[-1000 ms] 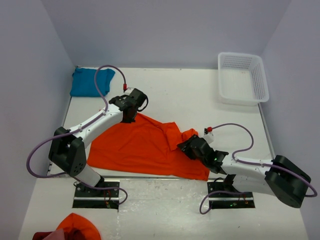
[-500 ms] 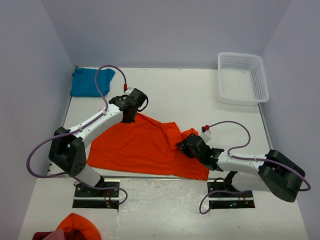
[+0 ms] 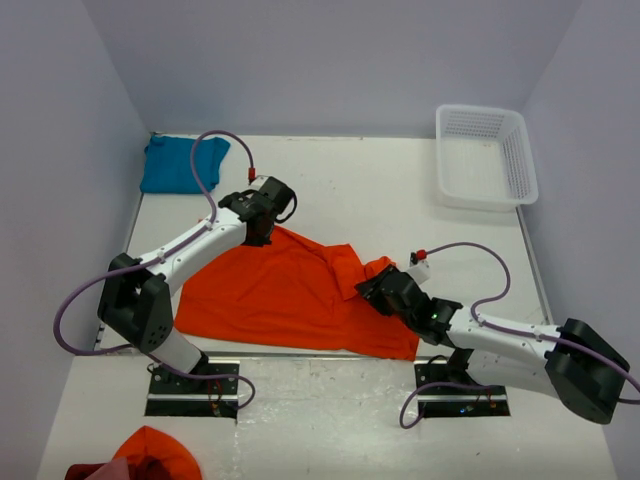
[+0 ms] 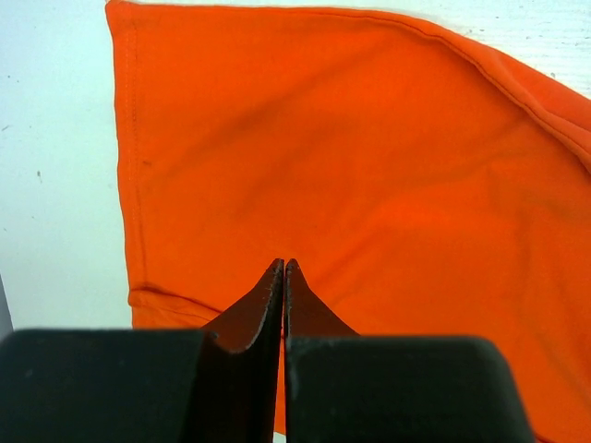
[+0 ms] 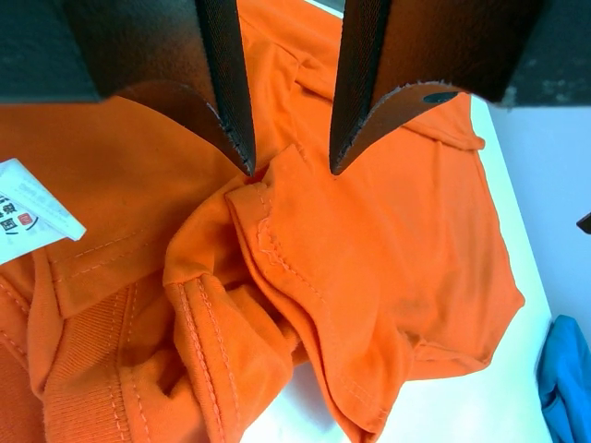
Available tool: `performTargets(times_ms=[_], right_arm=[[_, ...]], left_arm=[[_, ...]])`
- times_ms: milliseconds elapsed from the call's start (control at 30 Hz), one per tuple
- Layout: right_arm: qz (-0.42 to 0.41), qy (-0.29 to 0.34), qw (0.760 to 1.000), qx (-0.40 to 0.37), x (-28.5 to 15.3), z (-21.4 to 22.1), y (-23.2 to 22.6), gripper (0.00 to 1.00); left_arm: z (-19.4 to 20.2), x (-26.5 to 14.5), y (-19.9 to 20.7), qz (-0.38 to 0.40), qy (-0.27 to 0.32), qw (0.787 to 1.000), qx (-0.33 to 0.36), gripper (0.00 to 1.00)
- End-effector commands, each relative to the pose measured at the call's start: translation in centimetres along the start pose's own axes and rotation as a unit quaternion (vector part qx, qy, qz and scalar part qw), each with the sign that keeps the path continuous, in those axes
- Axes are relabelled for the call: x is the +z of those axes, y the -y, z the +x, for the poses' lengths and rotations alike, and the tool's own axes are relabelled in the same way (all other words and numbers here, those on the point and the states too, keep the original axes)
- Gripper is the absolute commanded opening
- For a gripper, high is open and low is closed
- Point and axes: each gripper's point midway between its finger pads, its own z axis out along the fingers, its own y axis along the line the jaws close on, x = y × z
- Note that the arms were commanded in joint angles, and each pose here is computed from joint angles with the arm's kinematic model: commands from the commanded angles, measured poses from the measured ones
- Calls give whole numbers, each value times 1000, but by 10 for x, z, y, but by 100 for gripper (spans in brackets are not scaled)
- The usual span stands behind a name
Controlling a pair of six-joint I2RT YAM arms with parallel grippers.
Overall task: Fold and stack the t-shirts
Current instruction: Grap the side of the flattened tshirt furthest away from the robot with both arms
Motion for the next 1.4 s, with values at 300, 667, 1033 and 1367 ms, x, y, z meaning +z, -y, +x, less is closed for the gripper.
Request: performTargets(times_ms=[300,667,1033,1367], right_arm=[[14,23,1000,10,9,-4,4,40],[6,23,1000,-7,16,-4,-13,39],[-2,29,1000,5,3,-11,-10,39],[2,16,1000,6,7,-4,-9,39]], left_arm=[[-5,-4,3,8,12,1000,3,0],[-4,-5,1,5,13,1000,6,0],[-2,-2,4,10,11,1000,4,0],[-2,-3,1,6,12,1000,4,0]])
